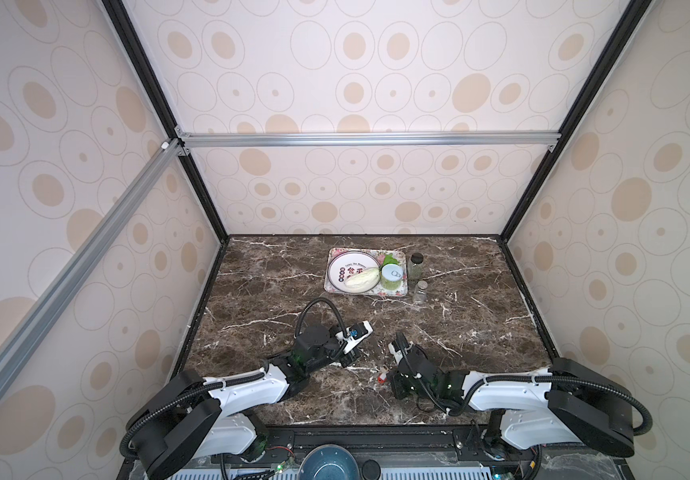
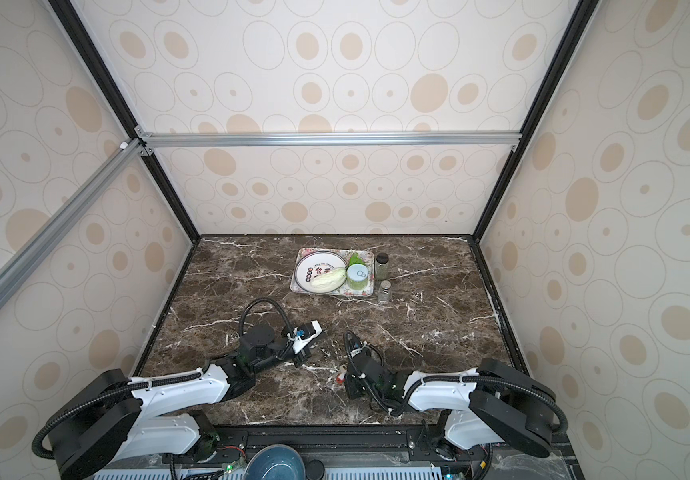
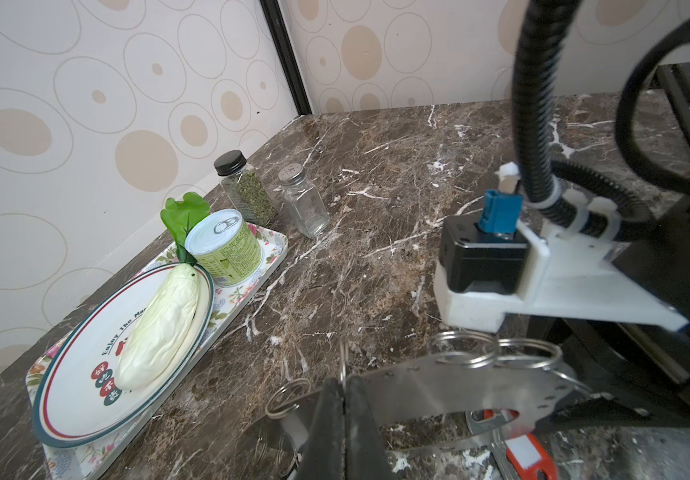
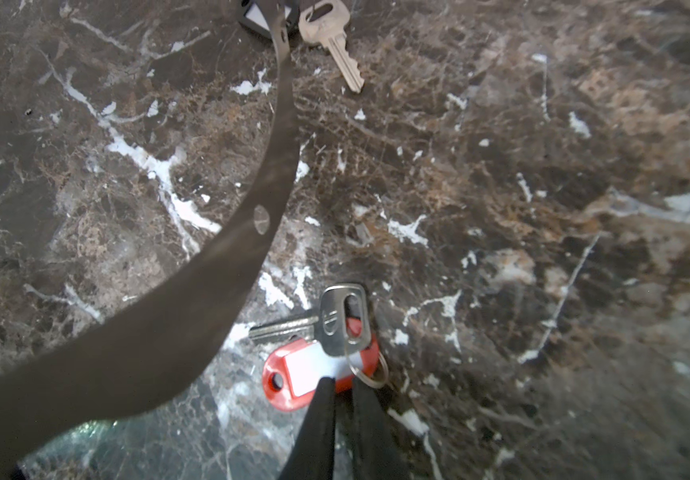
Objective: Put the keys on the keyring
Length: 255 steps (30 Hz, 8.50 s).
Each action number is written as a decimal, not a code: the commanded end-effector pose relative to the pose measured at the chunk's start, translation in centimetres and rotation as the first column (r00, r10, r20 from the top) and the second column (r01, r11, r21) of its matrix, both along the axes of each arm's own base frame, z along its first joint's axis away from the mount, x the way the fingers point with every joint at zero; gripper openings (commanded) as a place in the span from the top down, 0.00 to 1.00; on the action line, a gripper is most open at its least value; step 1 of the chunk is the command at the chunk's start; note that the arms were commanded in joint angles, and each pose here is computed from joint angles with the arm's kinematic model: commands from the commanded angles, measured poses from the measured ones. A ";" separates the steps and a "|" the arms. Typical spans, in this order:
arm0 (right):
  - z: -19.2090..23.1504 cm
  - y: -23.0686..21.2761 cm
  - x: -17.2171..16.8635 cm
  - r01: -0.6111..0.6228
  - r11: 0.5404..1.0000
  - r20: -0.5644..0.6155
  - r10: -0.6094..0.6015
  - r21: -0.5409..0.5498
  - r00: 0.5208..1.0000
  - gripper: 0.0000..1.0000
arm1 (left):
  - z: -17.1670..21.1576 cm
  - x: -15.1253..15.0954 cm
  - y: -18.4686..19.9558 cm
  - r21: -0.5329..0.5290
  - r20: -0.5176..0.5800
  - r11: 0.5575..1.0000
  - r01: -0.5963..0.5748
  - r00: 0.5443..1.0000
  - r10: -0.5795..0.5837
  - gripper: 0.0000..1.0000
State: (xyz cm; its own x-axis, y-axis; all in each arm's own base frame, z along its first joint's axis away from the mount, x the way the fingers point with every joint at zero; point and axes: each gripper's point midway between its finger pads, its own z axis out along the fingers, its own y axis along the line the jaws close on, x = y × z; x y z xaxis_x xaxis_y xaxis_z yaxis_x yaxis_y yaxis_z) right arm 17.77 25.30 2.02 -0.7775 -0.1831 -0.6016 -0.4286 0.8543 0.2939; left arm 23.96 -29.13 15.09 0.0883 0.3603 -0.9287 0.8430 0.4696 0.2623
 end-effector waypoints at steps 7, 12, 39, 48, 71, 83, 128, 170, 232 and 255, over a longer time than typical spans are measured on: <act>5.1 -1.7 1.6 0.009 1.000 0.204 -0.005 -0.018 0.979 0.79 | 2.8 -0.2 -0.1 -0.065 0.082 0.998 0.008 0.997 -0.003 1.00; 6.9 -2.8 2.0 -0.060 0.998 0.386 0.069 -0.037 0.920 0.78 | 2.8 -0.1 0.1 -0.068 0.089 0.998 -0.001 0.996 0.007 1.00; 4.6 -1.6 3.4 -0.131 0.945 0.488 0.269 -0.299 0.830 0.73 | 3.6 -0.2 1.0 -0.089 0.124 0.996 -0.029 0.991 0.040 1.00; 4.3 -1.1 1.9 -0.199 0.945 0.425 0.297 -0.260 0.855 0.72 | 3.6 -0.2 1.1 -0.083 0.133 0.996 -0.036 0.990 0.047 1.00; 1.8 -1.2 1.6 -0.206 0.924 0.366 0.322 -0.321 0.873 0.72 | 3.4 -0.1 1.2 -0.079 0.134 0.996 -0.038 0.990 0.049 1.00; 1.8 -0.3 1.0 -0.240 0.910 0.371 0.363 -0.339 0.855 0.73 | 3.4 -0.1 1.2 -0.077 0.135 0.996 -0.041 0.990 0.051 1.00; 1.6 0.0 2.2 -0.186 0.907 0.407 0.343 -0.377 0.847 0.84 | 2.9 0.1 1.1 -0.062 0.132 0.997 -0.044 0.990 0.052 1.00; 4.0 -1.3 2.4 -0.368 0.929 0.485 0.336 -0.032 0.807 0.73 | 3.2 -0.1 1.2 -0.068 0.137 0.997 -0.040 0.989 0.049 1.00; 0.2 0.3 1.1 -0.583 0.811 0.474 0.496 0.048 0.728 0.80 | 2.7 0.1 1.2 -0.049 0.136 0.998 -0.047 0.989 0.053 1.00; 0.4 0.9 1.6 -0.591 0.806 0.470 0.504 0.046 0.724 0.84 | 2.6 0.1 1.2 -0.046 0.137 0.998 -0.048 0.989 0.054 1.00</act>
